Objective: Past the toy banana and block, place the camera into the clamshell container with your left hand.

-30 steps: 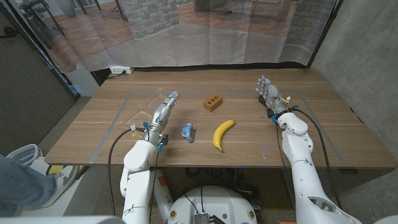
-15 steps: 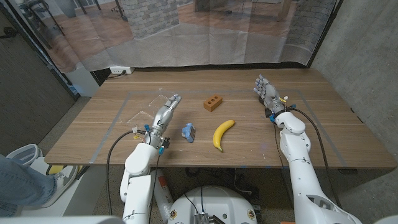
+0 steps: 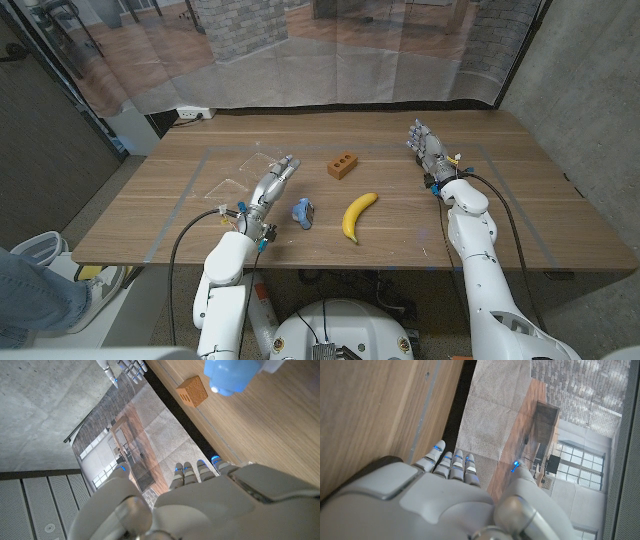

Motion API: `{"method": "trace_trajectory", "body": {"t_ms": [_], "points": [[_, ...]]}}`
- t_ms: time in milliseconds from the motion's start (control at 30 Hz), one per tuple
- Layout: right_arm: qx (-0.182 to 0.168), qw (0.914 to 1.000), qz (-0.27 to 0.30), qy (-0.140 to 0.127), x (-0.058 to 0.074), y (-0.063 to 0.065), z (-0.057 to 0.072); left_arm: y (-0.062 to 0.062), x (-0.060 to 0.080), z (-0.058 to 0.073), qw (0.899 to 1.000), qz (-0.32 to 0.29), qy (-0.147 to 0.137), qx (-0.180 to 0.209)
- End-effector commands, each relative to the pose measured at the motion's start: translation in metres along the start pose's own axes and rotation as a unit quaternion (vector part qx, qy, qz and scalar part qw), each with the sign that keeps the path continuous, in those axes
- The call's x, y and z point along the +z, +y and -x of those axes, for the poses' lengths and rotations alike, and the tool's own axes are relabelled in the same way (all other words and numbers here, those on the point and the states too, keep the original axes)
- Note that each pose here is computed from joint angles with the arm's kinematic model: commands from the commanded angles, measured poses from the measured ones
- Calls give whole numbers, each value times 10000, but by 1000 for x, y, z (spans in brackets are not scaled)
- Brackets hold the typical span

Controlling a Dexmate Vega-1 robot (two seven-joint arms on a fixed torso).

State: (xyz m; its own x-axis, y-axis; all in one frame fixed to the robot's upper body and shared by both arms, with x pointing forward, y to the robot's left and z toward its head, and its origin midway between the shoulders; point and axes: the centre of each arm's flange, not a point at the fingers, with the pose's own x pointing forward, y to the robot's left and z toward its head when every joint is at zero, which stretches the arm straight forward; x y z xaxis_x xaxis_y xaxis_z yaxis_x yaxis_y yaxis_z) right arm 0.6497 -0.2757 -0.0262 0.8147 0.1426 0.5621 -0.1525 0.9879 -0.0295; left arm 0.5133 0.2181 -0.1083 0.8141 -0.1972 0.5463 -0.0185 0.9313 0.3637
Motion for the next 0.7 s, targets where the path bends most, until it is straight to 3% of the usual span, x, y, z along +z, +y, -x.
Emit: {"method": "trace_trajectory", "body": {"t_ms": [33, 367, 700], "points": [[11, 10000, -32, 25, -3, 1, -1, -9, 9, 9, 9989, -418, 214, -9], [56, 10000, -40, 32, -4, 3, -3, -12, 16, 27, 9975, -570, 360, 220], [67, 10000, -35, 48, -5, 2, -2, -13, 26, 37, 9923, -1015, 598, 384]]}}
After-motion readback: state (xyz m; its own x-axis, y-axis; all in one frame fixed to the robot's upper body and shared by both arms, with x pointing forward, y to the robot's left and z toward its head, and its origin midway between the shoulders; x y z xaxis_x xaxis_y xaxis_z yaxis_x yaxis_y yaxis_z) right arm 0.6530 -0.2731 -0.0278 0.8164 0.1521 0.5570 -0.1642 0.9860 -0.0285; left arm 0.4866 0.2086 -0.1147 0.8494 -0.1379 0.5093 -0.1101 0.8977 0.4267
